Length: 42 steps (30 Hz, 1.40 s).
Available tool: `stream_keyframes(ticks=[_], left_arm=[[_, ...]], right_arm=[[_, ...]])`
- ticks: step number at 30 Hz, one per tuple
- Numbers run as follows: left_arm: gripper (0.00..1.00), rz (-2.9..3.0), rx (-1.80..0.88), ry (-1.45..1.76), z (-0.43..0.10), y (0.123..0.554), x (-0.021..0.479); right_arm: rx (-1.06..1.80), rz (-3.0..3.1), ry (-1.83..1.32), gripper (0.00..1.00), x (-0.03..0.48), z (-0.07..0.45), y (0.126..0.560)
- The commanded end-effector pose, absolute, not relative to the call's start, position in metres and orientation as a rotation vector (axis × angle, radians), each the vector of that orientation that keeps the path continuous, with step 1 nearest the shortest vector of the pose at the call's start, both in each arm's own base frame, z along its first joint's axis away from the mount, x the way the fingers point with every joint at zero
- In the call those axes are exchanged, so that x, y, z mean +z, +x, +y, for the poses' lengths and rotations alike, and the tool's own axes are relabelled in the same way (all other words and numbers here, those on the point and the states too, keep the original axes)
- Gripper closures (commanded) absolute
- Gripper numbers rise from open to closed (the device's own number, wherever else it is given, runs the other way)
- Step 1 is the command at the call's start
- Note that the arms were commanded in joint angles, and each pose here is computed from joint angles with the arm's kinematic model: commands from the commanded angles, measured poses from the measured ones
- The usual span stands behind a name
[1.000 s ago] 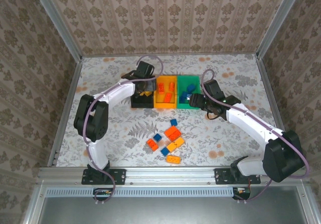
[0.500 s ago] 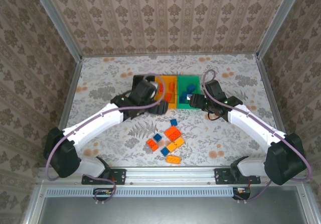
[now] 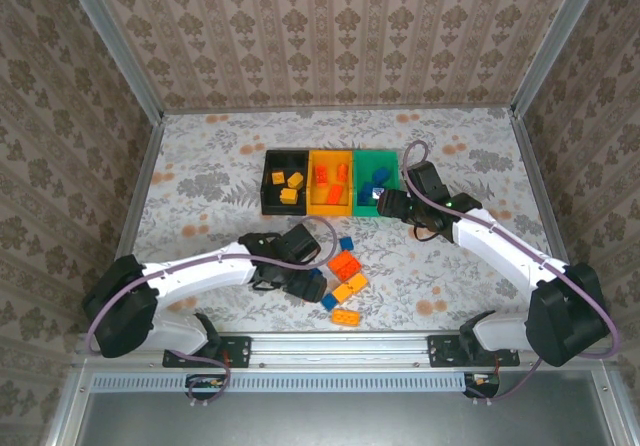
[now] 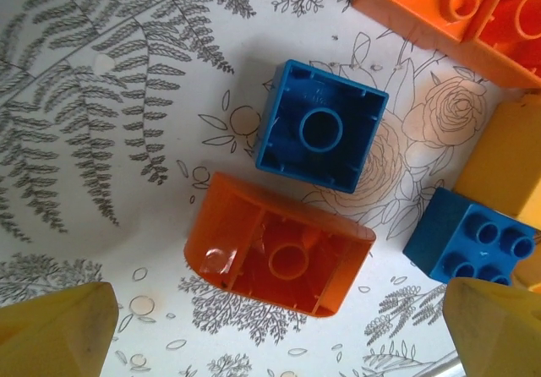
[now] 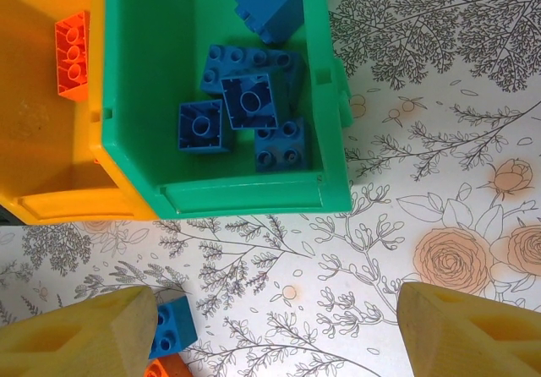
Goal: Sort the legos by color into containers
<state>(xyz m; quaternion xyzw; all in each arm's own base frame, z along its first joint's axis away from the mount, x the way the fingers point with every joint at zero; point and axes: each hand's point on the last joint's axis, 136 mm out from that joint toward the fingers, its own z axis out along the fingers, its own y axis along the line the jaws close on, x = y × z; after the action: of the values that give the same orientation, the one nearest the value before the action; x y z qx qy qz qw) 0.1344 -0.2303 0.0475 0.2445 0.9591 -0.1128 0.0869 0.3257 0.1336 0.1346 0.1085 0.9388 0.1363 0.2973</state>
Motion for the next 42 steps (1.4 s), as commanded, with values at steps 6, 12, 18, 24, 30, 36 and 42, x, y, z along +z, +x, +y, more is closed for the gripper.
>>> stream_keyframes(ticks=[6, 12, 18, 24, 30, 36, 42], left_arm=[[0.00, 2.837, -0.394, 0.727, -0.254, 0.142, 0.032], [0.08, 2.910, -0.231, 0.703, -0.232, 0.141, 0.013], [0.27, 2.932, -0.139, 0.659, -0.204, 0.132, 0.021], [0.12, 2.966, -0.107, 0.630, -0.188, 0.122, 0.022], [0.31, 2.984, -0.085, 0.624, -0.183, 0.120, 0.016], [0.43, 2.953, -0.108, 0.637, -0.190, 0.125, 0.019], [0.60, 2.922, -0.182, 0.674, -0.205, 0.130, 0.024]], right_arm=[[0.373, 2.495, 0.295, 0.23, 0.134, 0.133, 0.325], [0.372, 2.491, 0.288, 0.23, 0.135, 0.133, 0.324], [0.377, 2.491, 0.293, 0.23, 0.132, 0.132, 0.325], [0.393, 2.487, 0.290, 0.23, 0.133, 0.136, 0.327], [0.390, 2.489, 0.293, 0.23, 0.133, 0.135, 0.326], [0.387, 2.486, 0.297, 0.23, 0.133, 0.134, 0.325], [0.383, 2.488, 0.298, 0.23, 0.134, 0.133, 0.325]])
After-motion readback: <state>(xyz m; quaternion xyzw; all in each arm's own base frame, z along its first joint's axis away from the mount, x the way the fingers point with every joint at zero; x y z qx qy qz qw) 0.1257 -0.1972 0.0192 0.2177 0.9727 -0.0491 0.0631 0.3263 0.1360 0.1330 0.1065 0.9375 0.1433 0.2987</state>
